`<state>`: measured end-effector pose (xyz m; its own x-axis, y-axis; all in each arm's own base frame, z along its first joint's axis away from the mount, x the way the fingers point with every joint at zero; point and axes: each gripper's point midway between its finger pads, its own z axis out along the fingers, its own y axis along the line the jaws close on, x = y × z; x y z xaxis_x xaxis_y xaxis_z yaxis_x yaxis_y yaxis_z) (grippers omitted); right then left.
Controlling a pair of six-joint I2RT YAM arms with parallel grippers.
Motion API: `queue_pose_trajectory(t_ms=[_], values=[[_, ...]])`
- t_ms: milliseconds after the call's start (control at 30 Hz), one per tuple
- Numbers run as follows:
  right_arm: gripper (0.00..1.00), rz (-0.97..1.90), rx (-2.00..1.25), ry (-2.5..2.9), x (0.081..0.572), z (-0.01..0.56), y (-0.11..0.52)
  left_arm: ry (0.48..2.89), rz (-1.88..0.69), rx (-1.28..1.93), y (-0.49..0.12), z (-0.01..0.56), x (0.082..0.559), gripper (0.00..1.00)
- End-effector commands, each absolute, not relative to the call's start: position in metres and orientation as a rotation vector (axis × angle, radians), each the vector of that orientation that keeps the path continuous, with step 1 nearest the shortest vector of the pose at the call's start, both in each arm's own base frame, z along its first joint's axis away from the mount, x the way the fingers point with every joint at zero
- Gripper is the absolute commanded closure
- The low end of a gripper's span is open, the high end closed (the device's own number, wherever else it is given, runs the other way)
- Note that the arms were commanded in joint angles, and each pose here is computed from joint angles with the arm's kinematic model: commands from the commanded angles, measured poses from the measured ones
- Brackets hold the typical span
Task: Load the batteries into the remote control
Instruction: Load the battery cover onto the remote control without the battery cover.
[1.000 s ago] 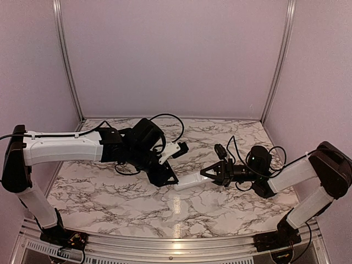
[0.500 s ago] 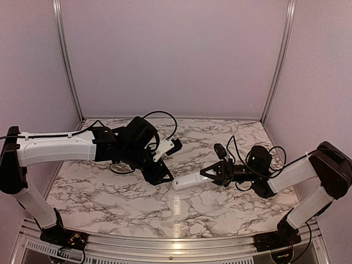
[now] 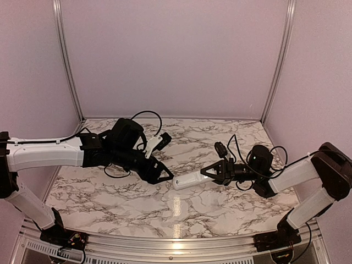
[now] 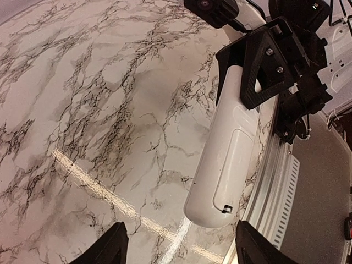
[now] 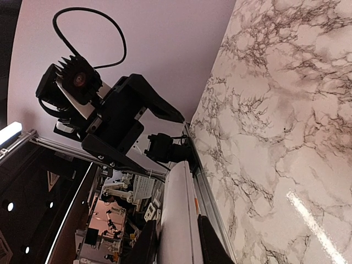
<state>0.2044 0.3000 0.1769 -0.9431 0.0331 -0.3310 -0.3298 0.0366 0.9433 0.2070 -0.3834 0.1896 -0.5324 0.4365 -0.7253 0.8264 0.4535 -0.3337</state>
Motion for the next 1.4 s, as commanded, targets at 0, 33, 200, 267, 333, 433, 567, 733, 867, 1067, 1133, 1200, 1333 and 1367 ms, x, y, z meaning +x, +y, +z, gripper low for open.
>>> queue_pose_trajectory(t_ms=[0,33,200,267,333,433,567,733,867,1067,1133,1200,1333,1367], values=[[1.00,1.998,-0.387,1.946,0.206,0.205,0.305,2.214,-1.056,0.945,-0.390,0.185,0.202,0.29],[1.00,1.999,-0.387,1.945,0.206,0.205,0.305,2.225,-1.065,0.934,-0.391,0.183,0.201,0.28],[1.00,1.998,-0.385,1.941,0.206,0.206,0.305,2.234,-1.149,0.857,-0.398,0.183,0.201,0.27],[1.00,1.998,-0.384,1.941,0.207,0.206,0.305,2.224,-1.204,0.841,-0.403,0.186,0.200,0.29],[1.00,1.998,-0.386,1.940,0.206,0.206,0.305,2.224,-1.231,0.823,-0.406,0.186,0.200,0.31],[1.00,1.999,-0.385,1.940,0.206,0.205,0.305,2.232,-1.244,0.808,-0.408,0.185,0.200,0.34],[1.00,2.000,-0.383,1.939,0.206,0.206,0.304,2.251,-1.243,0.810,-0.409,0.179,0.200,0.37],[1.00,2.002,-0.381,1.937,0.206,0.206,0.304,2.266,-1.235,0.814,-0.409,0.174,0.200,0.38],[1.00,2.007,-0.381,1.934,0.206,0.206,0.304,2.285,-1.220,0.816,-0.409,0.167,0.201,0.42],[1.00,2.016,-0.380,1.930,0.205,0.207,0.304,2.317,-1.161,0.817,-0.407,0.160,0.205,0.48],[1.00,2.018,-0.381,1.927,0.205,0.208,0.304,2.326,-1.142,0.828,-0.405,0.158,0.205,0.49],[1.00,2.021,-0.378,1.925,0.205,0.208,0.303,2.330,-1.119,0.832,-0.403,0.156,0.206,0.49],[1.00,2.048,-0.365,1.903,0.205,0.212,0.300,2.335,-1.076,0.850,-0.399,0.154,0.207,0.50],[1.00,2.054,-0.363,1.897,0.205,0.213,0.299,2.335,-1.066,0.855,-0.398,0.153,0.207,0.50]])
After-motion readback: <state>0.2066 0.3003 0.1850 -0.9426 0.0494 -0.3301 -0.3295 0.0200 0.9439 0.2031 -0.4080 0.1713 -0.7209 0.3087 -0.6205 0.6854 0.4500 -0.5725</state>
